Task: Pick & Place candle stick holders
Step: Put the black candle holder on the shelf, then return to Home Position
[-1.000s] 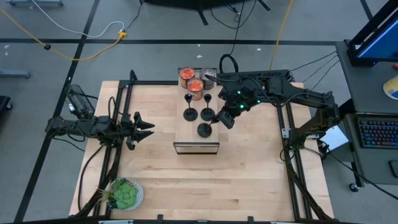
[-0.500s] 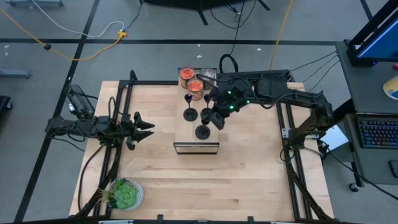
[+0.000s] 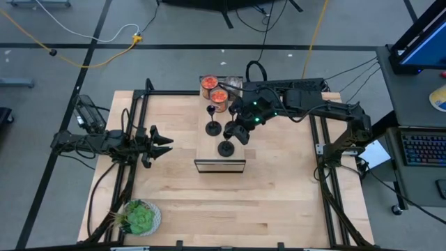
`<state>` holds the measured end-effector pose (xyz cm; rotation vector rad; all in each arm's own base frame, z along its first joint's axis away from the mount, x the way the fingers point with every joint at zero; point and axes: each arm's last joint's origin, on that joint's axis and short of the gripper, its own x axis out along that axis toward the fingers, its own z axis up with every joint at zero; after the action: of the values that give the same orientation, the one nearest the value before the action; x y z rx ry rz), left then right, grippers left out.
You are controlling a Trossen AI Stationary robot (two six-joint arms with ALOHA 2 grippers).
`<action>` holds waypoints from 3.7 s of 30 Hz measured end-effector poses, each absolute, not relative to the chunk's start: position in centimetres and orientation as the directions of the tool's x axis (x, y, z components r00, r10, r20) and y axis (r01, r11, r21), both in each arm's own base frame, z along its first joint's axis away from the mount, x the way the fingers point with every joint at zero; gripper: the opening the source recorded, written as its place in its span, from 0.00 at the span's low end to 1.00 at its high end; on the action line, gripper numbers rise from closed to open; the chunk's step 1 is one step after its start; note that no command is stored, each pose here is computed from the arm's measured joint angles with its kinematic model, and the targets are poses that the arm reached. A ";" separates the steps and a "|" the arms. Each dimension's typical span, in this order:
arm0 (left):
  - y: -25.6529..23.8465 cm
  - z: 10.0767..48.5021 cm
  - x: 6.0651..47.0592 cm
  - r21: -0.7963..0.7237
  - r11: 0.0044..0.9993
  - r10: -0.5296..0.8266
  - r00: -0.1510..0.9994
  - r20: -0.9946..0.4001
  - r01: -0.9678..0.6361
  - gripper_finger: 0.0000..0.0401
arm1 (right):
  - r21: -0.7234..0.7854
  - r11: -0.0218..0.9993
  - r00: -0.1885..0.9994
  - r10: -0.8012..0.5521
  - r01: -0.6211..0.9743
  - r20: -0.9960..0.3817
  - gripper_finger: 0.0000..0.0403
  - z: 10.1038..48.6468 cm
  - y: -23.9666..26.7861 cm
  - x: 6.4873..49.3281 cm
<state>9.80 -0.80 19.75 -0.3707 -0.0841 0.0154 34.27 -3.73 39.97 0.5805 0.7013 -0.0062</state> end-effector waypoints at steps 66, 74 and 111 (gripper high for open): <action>-0.8 19.7 9.8 -0.344 0.939 0.030 0.996 0.079 -0.001 0.44 | 0.027 0.981 0.880 -0.158 0.190 -0.447 0.00 42.9 1.3 22.0; -0.9 19.8 9.8 -0.335 0.942 0.003 0.997 0.080 0.024 0.44 | 0.091 0.981 0.945 -0.136 0.170 -0.297 0.00 39.7 1.1 16.9; -0.9 19.5 9.8 -0.296 0.955 0.003 0.998 0.056 0.013 0.44 | 0.392 0.885 0.945 -0.134 0.250 -0.299 0.00 23.3 0.3 9.4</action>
<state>9.81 -0.88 19.51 -0.3005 -0.0560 -0.0052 9.38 0.32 23.33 0.4411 0.2696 -0.2021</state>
